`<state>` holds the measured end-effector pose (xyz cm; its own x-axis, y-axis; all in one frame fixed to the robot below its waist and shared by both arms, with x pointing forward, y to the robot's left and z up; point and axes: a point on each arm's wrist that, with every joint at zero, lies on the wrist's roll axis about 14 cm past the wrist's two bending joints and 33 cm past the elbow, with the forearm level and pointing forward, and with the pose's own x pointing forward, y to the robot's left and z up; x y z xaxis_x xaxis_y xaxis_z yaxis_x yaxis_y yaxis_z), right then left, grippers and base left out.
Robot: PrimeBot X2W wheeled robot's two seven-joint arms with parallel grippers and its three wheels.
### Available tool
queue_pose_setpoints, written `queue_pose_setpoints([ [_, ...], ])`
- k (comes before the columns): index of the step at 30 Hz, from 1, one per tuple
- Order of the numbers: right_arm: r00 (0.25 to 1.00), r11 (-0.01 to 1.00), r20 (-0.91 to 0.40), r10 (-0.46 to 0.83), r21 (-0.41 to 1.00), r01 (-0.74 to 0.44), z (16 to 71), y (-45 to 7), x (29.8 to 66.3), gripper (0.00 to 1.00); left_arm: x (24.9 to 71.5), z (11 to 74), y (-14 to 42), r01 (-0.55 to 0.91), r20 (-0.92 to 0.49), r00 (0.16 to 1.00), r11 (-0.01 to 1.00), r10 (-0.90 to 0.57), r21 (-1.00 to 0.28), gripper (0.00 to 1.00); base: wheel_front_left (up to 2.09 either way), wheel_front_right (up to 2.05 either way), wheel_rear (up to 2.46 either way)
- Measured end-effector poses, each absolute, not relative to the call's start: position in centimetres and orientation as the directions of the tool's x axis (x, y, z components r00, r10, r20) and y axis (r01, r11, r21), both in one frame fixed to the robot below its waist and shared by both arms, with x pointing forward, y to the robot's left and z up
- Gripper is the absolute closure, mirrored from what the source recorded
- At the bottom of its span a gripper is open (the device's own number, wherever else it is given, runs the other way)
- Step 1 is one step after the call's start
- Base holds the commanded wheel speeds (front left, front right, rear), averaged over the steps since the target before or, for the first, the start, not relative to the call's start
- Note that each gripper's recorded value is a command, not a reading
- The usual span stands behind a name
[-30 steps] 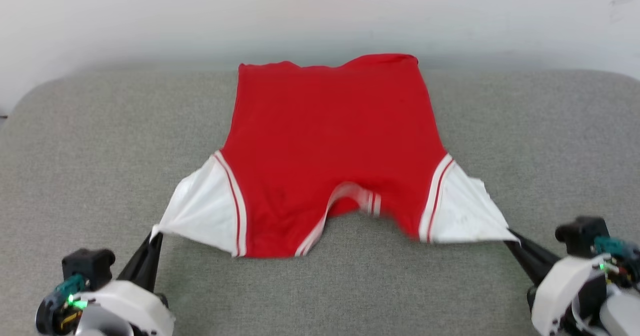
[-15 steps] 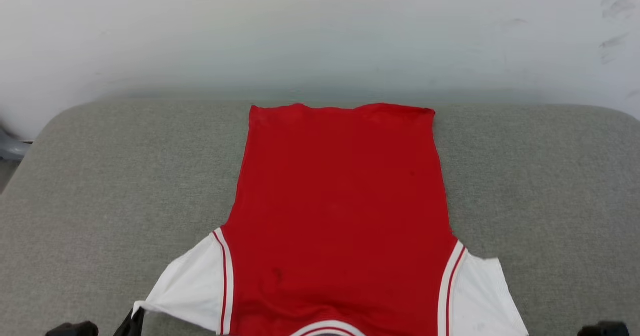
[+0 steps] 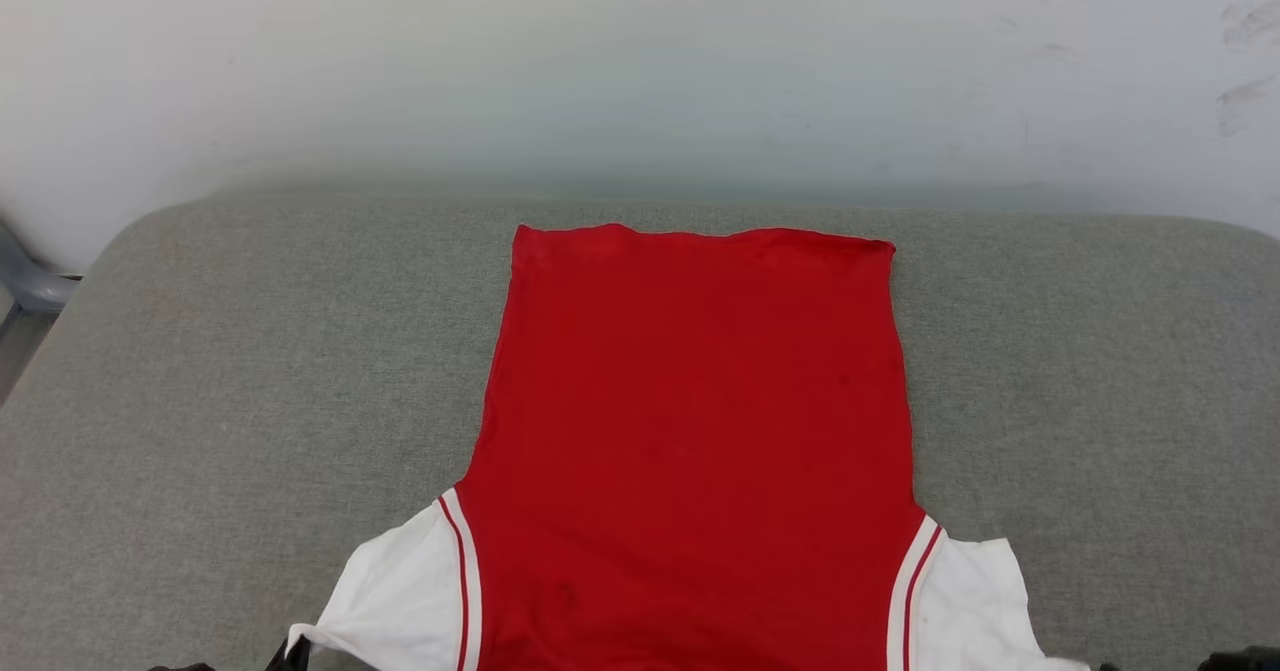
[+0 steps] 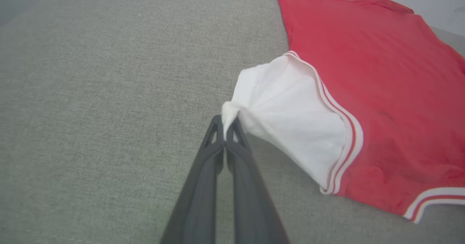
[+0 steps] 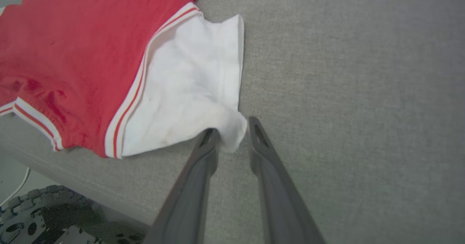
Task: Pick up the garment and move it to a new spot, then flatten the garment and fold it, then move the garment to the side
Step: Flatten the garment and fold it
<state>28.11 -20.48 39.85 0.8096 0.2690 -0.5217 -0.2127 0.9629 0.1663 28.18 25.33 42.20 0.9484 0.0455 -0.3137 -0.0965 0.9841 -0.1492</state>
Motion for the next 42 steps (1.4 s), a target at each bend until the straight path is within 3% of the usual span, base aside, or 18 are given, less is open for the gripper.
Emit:
queue_pose_setpoints([
  [11,0.959,0.970,-0.153,0.237,0.090,-0.225,52.5,-22.0,37.1,0.00,29.8,43.5,24.0,-0.074,-0.258,0.966,0.982,0.028,-0.171,1.00,0.00,0.00,0.00],
  [16,0.971,0.971,-0.032,0.239,0.027,-0.238,58.3,-22.1,42.1,0.00,31.2,44.4,23.8,-0.068,-0.224,0.974,0.984,0.029,-0.166,1.00,0.00,0.00,0.00],
  [20,0.963,0.963,-0.021,0.269,-0.003,-0.269,60.9,-21.2,46.3,0.00,32.6,44.6,23.0,-0.053,-0.206,0.978,0.983,0.015,-0.177,1.00,0.00,0.00,0.00],
  [29,0.882,0.924,-0.320,0.346,-0.048,-0.380,58.1,-17.8,55.2,0.00,35.3,43.8,22.2,-0.068,-0.205,0.978,0.979,0.027,-0.195,1.00,0.00,0.00,0.00],
  [37,0.682,0.884,-0.649,0.338,-0.030,-0.466,50.3,-14.3,59.6,0.00,37.0,42.1,21.9,-0.093,-0.229,0.972,0.975,0.046,-0.200,1.00,0.00,0.00,0.00],
  [42,0.556,0.866,-0.774,0.303,-0.019,-0.499,45.7,-12.9,61.1,0.00,37.9,41.0,21.8,-0.096,-0.248,0.968,0.976,0.045,-0.197,1.00,0.00,0.00,0.00],
])
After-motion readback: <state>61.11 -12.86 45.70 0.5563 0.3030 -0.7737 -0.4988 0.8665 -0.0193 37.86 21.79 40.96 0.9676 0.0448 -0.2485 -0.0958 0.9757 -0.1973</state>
